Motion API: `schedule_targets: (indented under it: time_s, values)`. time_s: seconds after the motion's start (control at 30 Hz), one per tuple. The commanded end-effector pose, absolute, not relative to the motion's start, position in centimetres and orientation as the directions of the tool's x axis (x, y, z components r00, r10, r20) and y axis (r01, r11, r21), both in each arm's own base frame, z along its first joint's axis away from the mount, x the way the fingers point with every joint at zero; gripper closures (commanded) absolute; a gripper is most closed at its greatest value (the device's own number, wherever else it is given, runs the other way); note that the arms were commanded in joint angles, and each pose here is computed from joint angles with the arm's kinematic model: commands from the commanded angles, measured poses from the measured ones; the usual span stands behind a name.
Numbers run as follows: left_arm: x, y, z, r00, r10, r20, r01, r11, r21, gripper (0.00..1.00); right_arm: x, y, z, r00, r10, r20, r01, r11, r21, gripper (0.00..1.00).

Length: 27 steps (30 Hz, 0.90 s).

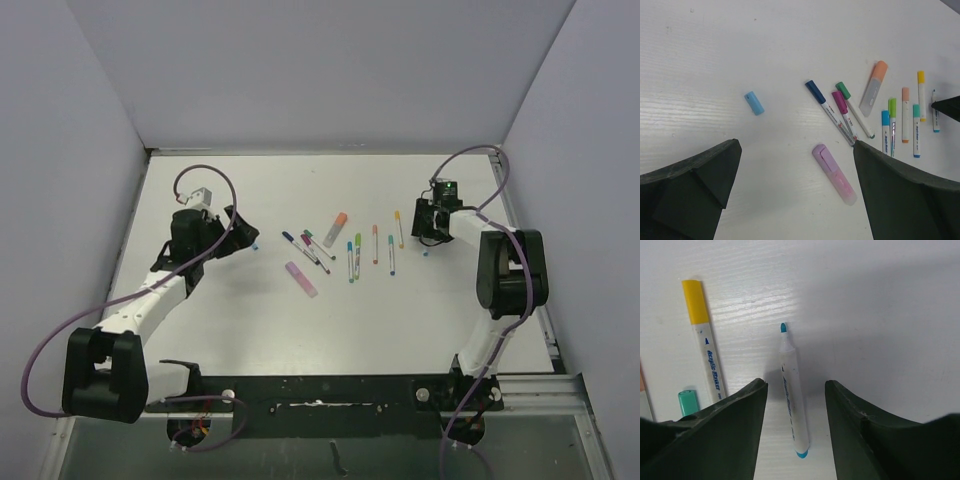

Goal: Open the pen caps

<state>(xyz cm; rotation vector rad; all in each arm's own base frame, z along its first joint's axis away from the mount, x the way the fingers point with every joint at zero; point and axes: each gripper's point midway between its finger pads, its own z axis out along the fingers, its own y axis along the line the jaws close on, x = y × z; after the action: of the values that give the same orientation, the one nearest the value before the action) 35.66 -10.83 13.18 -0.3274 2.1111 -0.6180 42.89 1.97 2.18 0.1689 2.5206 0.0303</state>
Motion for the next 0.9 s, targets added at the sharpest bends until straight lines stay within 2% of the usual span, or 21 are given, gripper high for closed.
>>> schedule_targets:
  time_s: [0.0, 0.17, 0.33, 0.87]
  values:
    - [35.9, -11.5, 15.9, -0.512, -0.452, -0.731, 0.069, 0.826, -0.559, 0.02, 44.9, 3.1, 7.4, -0.706, 0.068, -0.705, 0.063, 0.997, 0.034, 0.46]
    - [35.8, -12.0, 16.2, -0.515, -0.452, -0.729, 0.089, 0.817, -0.57, 0.02, 45.5, 6.2, 9.0, -0.696, -0.026, -0.717, -0.019, 1.0, -0.017, 0.42]
    - [35.6, -12.3, 16.2, -0.517, -0.449, -0.729, 0.099, 0.815, -0.572, 0.02, 46.5, 8.6, 7.8, -0.72, -0.06, -0.691, -0.061, 0.998, -0.023, 0.43]
    - [35.7, -12.8, 16.7, -0.512, -0.451, -0.731, 0.119, 0.806, -0.58, 0.02, 47.7, 8.9, 5.2, -0.77, -0.042, -0.637, -0.039, 0.999, -0.019, 0.47]
